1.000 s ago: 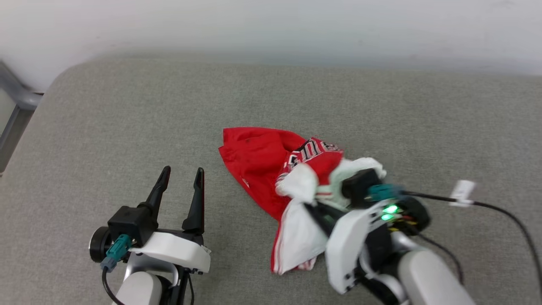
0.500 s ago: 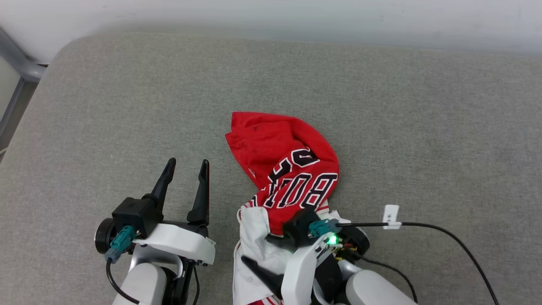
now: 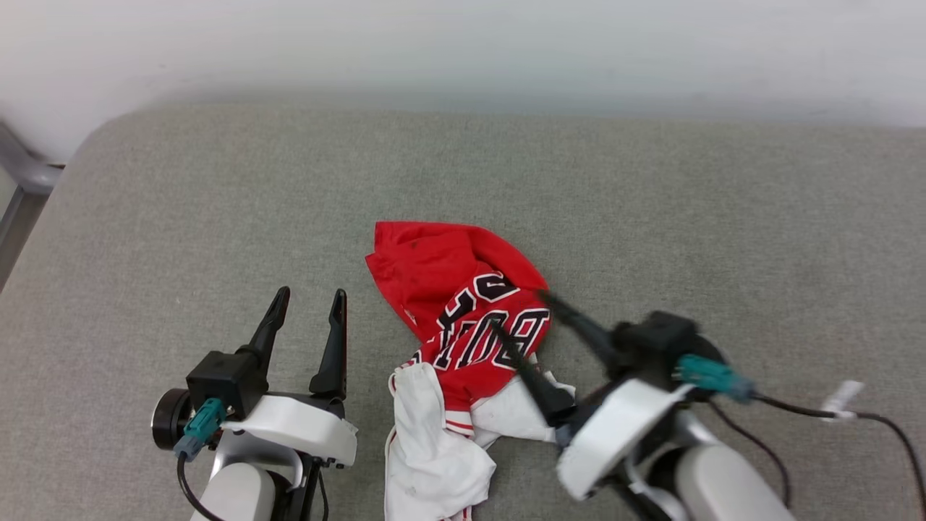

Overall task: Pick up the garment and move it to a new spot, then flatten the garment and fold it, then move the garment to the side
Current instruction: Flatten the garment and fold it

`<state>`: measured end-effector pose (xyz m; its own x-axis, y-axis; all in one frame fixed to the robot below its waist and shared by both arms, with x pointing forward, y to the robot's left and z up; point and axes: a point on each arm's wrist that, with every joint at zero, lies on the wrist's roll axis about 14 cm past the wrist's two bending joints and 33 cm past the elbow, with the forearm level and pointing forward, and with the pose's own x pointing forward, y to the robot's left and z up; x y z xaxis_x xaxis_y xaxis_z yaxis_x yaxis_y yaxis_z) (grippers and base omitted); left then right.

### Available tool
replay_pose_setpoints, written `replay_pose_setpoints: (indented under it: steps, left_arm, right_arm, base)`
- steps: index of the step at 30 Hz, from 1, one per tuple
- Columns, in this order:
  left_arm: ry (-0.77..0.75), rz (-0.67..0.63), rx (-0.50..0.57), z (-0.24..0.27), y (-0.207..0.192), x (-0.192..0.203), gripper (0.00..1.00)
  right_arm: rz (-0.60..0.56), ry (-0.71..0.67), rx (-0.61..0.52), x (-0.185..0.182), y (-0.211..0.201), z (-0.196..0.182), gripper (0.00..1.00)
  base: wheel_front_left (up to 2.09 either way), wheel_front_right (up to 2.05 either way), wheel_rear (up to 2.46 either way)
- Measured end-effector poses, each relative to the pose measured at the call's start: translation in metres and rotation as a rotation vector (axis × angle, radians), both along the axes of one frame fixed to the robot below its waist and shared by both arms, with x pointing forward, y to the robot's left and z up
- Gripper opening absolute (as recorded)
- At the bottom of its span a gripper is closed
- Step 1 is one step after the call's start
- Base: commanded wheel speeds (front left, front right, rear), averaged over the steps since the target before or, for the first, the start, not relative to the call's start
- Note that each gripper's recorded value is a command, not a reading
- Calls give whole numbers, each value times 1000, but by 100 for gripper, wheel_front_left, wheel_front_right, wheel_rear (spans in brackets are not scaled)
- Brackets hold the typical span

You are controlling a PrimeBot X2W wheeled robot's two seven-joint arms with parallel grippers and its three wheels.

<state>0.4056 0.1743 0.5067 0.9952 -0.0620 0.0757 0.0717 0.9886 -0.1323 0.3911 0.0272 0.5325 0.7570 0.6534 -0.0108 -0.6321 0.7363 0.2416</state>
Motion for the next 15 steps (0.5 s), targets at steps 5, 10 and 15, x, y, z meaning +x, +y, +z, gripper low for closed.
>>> replay_pose_setpoints:
  steps: [5,10,15]
  left_arm:
    - [-17,-1,3,6,-1,-4,100]
    - [-19,-3,5,7,-1,-9,100]
    - [-17,-5,12,6,-1,-10,100]
  right_arm:
    - [-206,14,-47,13,-65,-6,100]
    - [-328,130,-169,8,-112,-34,100]
    - [-275,299,-320,-9,-123,-65,100]
  base:
    - [0,0,0]
    - [0,0,0]
    - [0,0,0]
